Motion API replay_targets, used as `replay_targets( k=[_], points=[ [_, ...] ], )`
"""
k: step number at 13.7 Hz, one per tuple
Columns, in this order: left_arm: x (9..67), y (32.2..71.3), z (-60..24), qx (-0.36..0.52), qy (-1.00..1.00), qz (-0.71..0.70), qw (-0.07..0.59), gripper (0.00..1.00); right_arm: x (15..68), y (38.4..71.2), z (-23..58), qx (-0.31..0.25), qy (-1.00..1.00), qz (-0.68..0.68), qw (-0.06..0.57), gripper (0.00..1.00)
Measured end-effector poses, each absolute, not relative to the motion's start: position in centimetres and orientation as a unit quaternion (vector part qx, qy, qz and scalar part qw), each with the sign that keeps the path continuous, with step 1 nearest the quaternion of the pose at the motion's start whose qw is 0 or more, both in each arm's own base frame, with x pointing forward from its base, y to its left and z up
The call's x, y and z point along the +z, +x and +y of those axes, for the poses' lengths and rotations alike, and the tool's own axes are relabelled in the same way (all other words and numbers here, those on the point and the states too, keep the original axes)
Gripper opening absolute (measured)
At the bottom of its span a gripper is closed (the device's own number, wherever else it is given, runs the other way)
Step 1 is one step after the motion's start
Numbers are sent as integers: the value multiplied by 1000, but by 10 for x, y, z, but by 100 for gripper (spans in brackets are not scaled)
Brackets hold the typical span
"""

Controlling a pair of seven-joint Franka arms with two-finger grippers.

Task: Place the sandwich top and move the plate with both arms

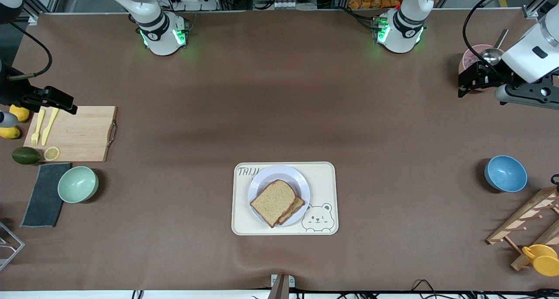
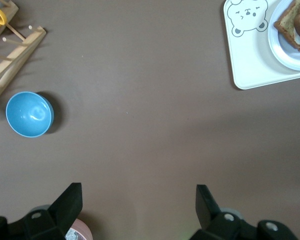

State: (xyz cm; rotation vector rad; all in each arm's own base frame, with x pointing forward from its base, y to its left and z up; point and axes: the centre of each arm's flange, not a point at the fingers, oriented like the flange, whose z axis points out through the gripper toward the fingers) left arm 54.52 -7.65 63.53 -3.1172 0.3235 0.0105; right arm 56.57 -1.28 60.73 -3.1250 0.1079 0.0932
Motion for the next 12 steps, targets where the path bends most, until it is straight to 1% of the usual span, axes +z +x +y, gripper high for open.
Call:
replay_targets(
  k=[4, 12],
  points=[
    [637, 544, -83, 4, -997, 71, 4, 100, 607, 566, -14, 30, -999, 36, 7, 100],
    [641, 544, -80, 0, -998, 67, 0, 100, 607, 566, -14, 30, -999, 36, 6, 100]
  ],
)
